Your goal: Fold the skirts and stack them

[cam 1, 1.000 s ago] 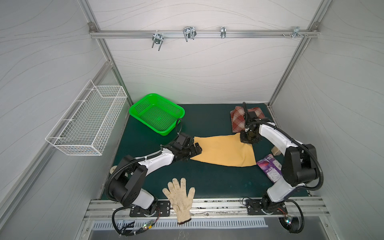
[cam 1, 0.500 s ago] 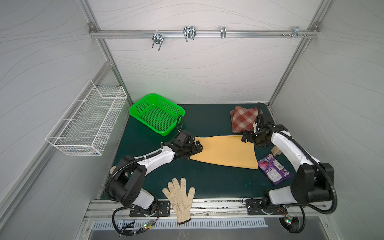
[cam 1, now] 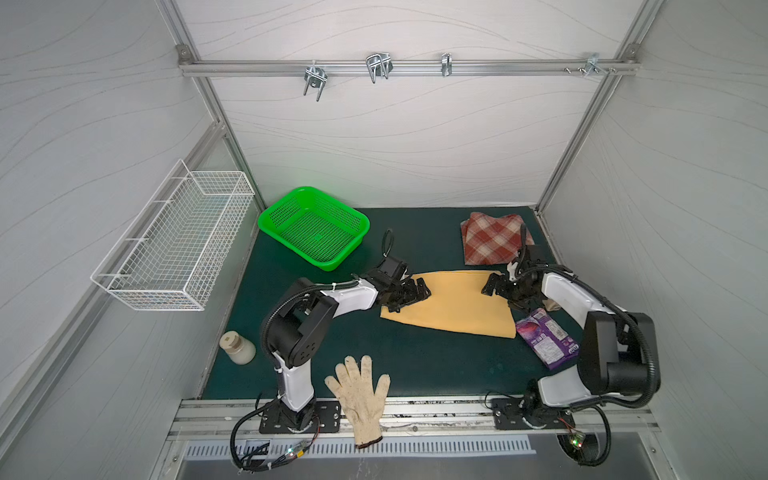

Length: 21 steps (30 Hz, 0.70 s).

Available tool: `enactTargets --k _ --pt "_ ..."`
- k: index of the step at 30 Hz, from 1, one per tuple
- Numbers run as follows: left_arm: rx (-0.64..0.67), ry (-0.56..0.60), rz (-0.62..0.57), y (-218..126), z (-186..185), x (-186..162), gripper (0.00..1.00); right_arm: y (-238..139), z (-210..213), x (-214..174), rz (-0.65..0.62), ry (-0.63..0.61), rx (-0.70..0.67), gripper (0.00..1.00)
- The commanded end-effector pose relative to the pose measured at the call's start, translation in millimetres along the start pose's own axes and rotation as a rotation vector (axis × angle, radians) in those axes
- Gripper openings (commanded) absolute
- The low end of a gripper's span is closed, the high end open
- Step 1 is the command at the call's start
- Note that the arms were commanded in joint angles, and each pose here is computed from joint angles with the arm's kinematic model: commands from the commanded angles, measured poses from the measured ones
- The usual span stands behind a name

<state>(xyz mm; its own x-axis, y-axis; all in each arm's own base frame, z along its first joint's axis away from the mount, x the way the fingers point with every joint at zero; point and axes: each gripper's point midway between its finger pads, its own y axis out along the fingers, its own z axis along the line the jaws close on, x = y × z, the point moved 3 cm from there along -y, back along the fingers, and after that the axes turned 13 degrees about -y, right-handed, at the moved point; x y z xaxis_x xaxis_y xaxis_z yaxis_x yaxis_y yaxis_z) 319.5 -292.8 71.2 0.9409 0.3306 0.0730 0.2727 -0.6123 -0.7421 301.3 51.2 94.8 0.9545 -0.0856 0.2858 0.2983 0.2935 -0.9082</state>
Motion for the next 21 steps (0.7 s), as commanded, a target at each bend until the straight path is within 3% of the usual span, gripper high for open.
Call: enactTargets --k 1,10,21 --pt "0.048 -0.032 -0.02 9 10 10 0.99 -2 6 4 -0.038 0.004 0.043 0.99" --pt "0.281 -0.171 -0.071 -9 97 30 0.99 -15 21 5 -0.112 -0.002 0.107 0.99" --pt "0.42 -0.199 -0.105 -35 135 36 0.99 19 57 -10 -0.075 -0.044 0.126 0.99"
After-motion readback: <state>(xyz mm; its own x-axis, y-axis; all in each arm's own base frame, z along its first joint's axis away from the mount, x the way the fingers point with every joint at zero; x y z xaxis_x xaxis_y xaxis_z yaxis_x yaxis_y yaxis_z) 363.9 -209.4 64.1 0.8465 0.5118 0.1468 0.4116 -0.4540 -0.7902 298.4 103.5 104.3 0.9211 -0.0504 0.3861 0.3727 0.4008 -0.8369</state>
